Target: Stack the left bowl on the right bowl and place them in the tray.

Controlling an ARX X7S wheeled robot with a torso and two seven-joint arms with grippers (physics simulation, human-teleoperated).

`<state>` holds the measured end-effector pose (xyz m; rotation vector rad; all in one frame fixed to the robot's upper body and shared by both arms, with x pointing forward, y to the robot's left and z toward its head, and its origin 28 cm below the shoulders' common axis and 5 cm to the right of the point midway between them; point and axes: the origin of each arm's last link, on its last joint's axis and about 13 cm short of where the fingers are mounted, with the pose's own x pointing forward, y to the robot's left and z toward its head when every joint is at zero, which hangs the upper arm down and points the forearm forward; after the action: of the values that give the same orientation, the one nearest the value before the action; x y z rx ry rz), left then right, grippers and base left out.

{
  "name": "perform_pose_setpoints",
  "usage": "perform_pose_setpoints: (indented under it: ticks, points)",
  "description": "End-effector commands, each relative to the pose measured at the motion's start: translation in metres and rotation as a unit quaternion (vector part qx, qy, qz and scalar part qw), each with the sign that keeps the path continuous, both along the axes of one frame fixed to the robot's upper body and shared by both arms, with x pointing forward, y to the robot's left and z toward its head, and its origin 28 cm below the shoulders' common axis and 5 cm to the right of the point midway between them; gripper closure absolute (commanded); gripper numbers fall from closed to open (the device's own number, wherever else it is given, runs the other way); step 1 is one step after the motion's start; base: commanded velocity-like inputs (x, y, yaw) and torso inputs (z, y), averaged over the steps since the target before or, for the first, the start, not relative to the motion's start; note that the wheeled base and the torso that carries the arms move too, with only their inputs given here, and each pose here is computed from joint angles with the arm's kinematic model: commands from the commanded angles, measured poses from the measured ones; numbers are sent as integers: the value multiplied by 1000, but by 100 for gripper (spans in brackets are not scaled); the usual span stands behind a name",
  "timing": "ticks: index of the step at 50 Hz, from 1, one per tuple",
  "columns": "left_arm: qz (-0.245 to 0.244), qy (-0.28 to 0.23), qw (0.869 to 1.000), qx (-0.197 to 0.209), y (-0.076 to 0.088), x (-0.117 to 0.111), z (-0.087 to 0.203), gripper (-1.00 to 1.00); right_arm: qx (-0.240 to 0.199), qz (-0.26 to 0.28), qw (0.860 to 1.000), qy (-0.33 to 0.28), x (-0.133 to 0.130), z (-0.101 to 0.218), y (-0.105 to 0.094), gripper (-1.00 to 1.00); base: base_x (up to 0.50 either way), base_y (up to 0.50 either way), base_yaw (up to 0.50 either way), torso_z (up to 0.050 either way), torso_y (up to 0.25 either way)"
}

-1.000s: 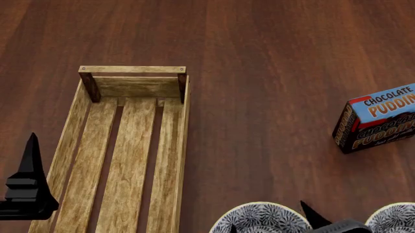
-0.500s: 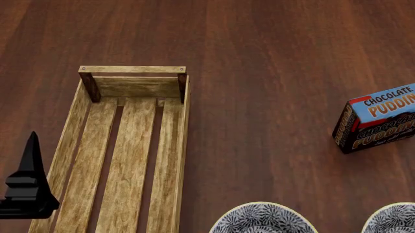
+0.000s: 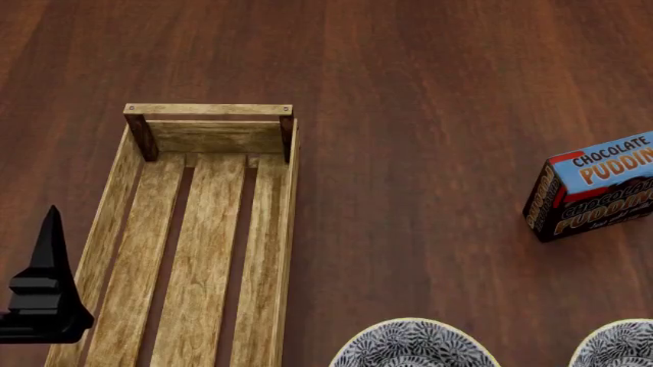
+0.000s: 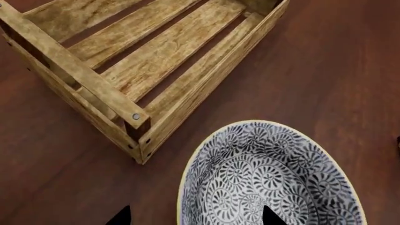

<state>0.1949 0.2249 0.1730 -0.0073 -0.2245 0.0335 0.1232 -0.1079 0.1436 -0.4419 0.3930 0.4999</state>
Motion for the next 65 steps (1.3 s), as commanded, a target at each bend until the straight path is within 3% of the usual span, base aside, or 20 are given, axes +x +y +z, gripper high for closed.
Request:
perform_pose_setpoints:
  ticks: [1, 65]
  points:
    - [2, 2, 1000, -1, 1, 0, -2, -100, -20, -3, 1000, 21, 4, -6, -2, -100, 0, 0, 0, 0, 0]
    - [3, 0, 1000, -3, 1, 1, -2, -100, -51, 31, 996, 69, 33, -30, 7, -100, 0, 0, 0, 0, 0]
